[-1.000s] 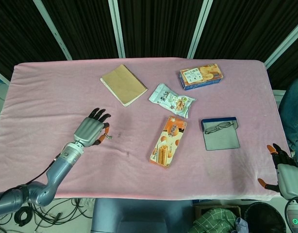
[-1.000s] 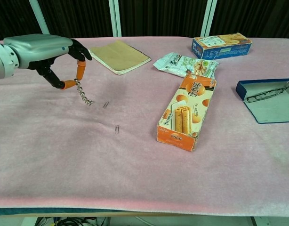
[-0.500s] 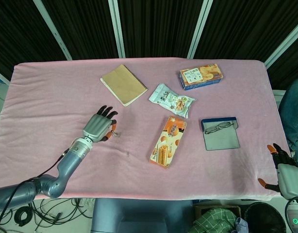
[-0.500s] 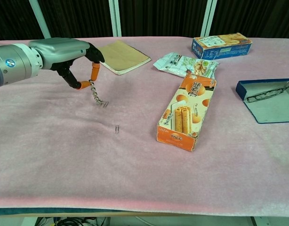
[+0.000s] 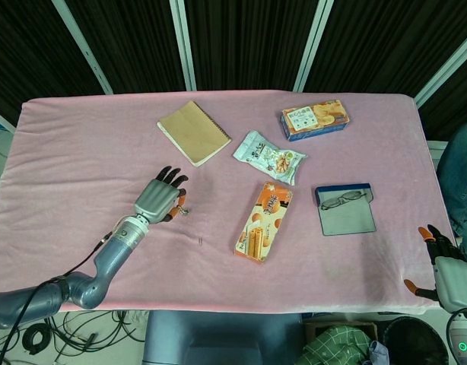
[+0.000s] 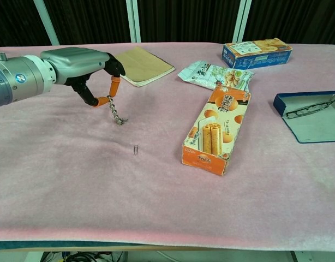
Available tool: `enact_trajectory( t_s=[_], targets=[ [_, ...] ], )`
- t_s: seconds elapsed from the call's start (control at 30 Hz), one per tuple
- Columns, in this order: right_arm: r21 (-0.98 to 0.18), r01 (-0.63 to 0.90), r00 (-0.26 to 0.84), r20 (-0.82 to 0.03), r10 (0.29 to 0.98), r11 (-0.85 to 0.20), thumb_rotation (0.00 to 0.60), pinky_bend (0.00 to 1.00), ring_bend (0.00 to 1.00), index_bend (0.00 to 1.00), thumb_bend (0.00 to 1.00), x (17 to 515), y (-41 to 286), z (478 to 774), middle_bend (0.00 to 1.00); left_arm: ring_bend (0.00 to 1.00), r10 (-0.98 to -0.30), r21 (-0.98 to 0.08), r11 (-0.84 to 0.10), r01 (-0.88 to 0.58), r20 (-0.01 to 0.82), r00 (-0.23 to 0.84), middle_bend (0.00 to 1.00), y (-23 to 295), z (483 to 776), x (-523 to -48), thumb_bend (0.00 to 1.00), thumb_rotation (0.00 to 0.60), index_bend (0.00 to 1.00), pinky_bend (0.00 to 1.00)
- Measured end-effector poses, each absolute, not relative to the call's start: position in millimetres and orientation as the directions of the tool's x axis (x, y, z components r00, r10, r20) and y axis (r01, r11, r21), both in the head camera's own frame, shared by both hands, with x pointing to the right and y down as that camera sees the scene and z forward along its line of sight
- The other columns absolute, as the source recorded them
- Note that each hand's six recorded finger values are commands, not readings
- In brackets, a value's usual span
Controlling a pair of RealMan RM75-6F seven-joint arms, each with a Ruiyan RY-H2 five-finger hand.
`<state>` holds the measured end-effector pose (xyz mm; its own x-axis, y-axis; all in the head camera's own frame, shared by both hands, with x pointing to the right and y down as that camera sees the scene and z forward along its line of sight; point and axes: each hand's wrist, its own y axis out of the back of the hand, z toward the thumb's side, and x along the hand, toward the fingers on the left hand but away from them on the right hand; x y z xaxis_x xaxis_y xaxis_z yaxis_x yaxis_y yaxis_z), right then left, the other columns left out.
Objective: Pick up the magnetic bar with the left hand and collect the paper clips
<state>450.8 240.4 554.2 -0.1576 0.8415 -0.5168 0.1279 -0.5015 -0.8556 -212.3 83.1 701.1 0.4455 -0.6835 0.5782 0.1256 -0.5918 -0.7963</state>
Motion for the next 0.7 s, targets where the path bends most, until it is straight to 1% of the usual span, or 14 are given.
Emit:
enact_trajectory(
  t_s=[0.3, 0.7],
  targets=[
    [-0.856, 0.127, -0.158, -0.516, 0.842, -0.501, 0.6, 0.18, 0.07, 0.0, 0.08, 451, 240, 554, 0.0, 0.0, -0.683, -0.797, -0.592, 0.122, 0.576, 0.448, 0.15, 83, 703, -210, 0.43, 0.6, 0.56, 0.0],
    [-0.856, 0.128, -0.161, -0.517, 0.841, -0.501, 0.6, 0.18, 0.07, 0.0, 0.08, 451, 240, 555, 0.0, 0.0, -0.681, -0.809, -0.581, 0.091, 0.545, 0.489, 0.15, 86, 686, -197, 0.43, 0.6, 0.56, 0.0]
  ],
)
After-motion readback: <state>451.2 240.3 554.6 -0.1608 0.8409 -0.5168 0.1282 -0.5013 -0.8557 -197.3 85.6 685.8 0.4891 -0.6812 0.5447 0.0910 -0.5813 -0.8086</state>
